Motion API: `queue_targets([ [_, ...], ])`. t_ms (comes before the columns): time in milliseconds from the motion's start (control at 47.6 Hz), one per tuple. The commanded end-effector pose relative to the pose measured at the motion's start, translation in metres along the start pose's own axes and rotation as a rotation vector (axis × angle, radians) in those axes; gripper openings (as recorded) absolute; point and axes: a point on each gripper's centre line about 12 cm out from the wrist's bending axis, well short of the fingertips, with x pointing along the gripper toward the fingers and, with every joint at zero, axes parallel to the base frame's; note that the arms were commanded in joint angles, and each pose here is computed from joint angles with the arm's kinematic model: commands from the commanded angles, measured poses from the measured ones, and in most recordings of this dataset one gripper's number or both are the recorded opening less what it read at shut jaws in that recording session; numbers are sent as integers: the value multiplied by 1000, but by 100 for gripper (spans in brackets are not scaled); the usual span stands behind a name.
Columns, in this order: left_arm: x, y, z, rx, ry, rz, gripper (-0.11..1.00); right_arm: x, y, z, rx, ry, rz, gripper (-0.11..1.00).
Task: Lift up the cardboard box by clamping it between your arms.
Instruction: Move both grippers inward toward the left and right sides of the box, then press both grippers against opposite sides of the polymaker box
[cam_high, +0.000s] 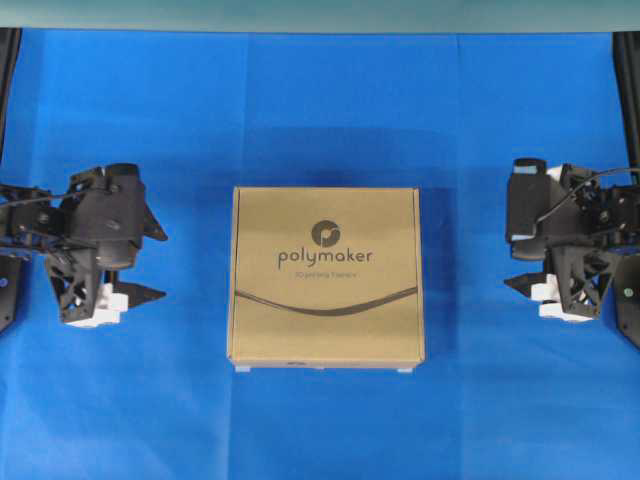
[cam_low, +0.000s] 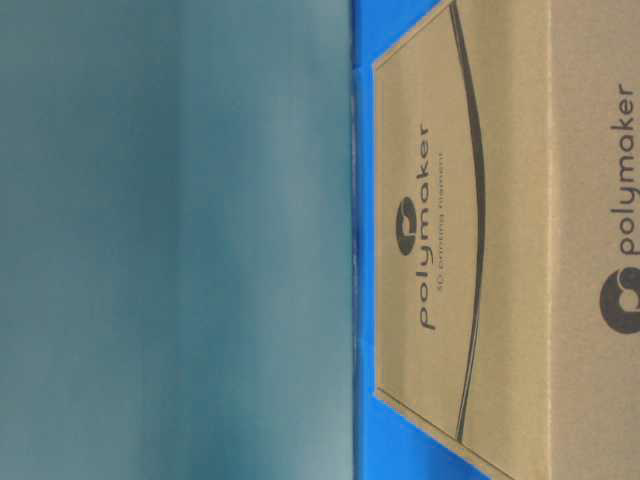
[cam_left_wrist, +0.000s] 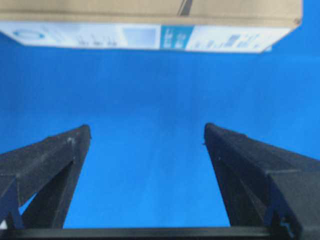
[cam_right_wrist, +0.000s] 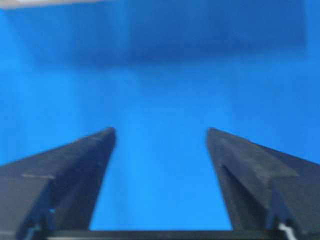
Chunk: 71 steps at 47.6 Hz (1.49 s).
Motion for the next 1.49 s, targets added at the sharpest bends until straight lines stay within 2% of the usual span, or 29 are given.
queue_targets([
  [0,6,1,2,5,5,5,87,5,-1,0,-6,8,-2,99],
  [441,54,9,-1,-15,48,17,87,51,-5,5,-54,18,-29,99],
  [589,69,11,4,-8,54,21,87,66,-6,17,-57,-17,-28,99],
  [799,88,17,10,23,75,30,87,85,-5,34,-60,-31,-25,99],
  [1261,106,20,23,36,77,32,87,103,-4,66,-64,-80,-22,99],
  [1472,108,21,27,38,72,34,87,103,-3,66,-61,-74,-20,99],
])
